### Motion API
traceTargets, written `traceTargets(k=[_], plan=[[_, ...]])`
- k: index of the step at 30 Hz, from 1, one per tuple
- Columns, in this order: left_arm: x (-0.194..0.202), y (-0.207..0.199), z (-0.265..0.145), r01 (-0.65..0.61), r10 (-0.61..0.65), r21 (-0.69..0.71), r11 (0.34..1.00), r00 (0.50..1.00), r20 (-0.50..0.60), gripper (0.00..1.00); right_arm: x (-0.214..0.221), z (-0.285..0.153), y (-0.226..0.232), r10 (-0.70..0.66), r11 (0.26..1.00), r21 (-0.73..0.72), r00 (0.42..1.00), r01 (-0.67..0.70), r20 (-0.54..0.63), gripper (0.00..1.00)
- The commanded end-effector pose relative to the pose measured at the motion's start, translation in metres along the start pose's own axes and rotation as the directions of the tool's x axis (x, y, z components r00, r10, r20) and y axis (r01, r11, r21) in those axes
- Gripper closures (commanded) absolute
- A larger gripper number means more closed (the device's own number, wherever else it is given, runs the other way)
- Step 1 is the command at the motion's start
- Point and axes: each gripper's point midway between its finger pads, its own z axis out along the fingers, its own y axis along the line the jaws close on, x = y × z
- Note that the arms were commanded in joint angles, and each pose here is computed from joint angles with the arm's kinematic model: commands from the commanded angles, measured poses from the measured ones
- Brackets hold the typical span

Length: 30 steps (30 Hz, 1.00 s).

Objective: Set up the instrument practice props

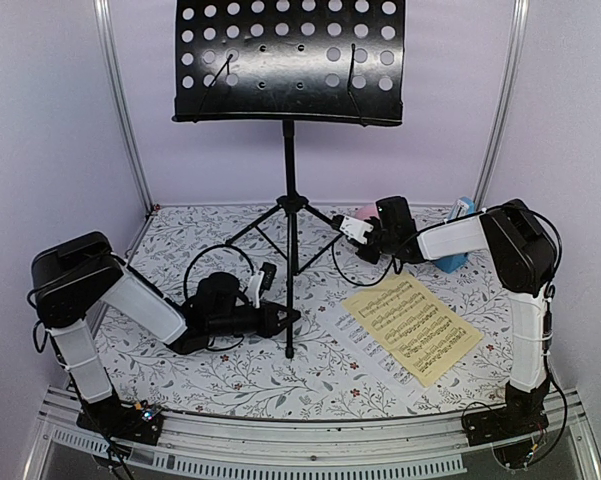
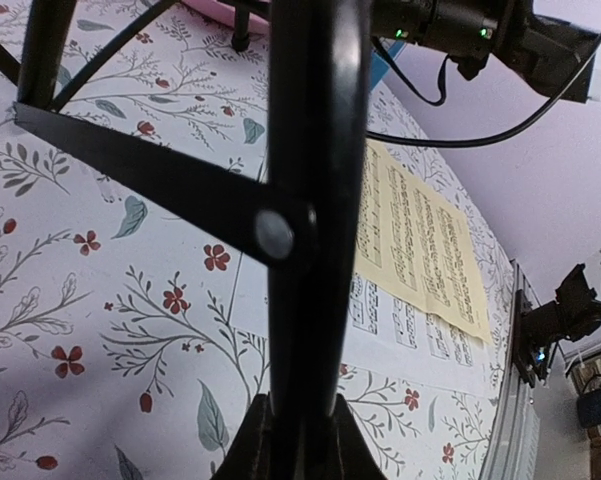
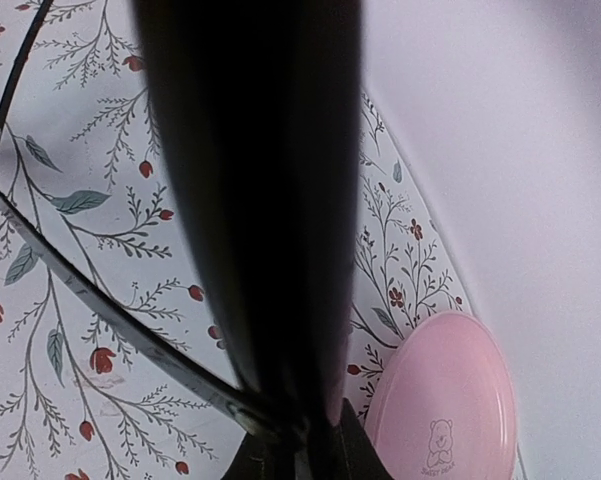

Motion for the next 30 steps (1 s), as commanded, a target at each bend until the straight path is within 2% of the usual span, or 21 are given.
traceTargets(k=[1,13,19,26,30], plan=[[0.057,0.028,-0.001,0.146,-0.166,-0.129,0.981,0.972,-0.163,1.0,0.03,-0.011,-0.037,0.131,0.986,0.113,0.988,-0.121,-0.085,1.0],[0.085,0.035,-0.016,0.221,-0.256,-0.182,0.958,0.946,-0.201,1.0,0.053,-0.022,-0.037,0.096,0.988,0.135,0.983,-0.075,-0.154,0.98],[0.096,0.039,-0.012,0.26,-0.3,-0.195,0.946,0.93,-0.214,1.0,0.057,-0.022,-0.021,0.102,0.992,0.086,0.981,-0.089,-0.163,0.95],[0.084,0.033,-0.004,0.234,-0.264,-0.166,0.958,0.946,-0.19,1.0,0.032,-0.032,-0.014,0.099,0.994,0.058,0.99,-0.093,-0.101,0.82],[0.069,0.023,-0.001,0.184,-0.209,-0.149,0.972,0.963,-0.171,0.93,-0.001,-0.04,-0.018,0.082,0.995,0.056,0.996,-0.08,-0.03,0.68]])
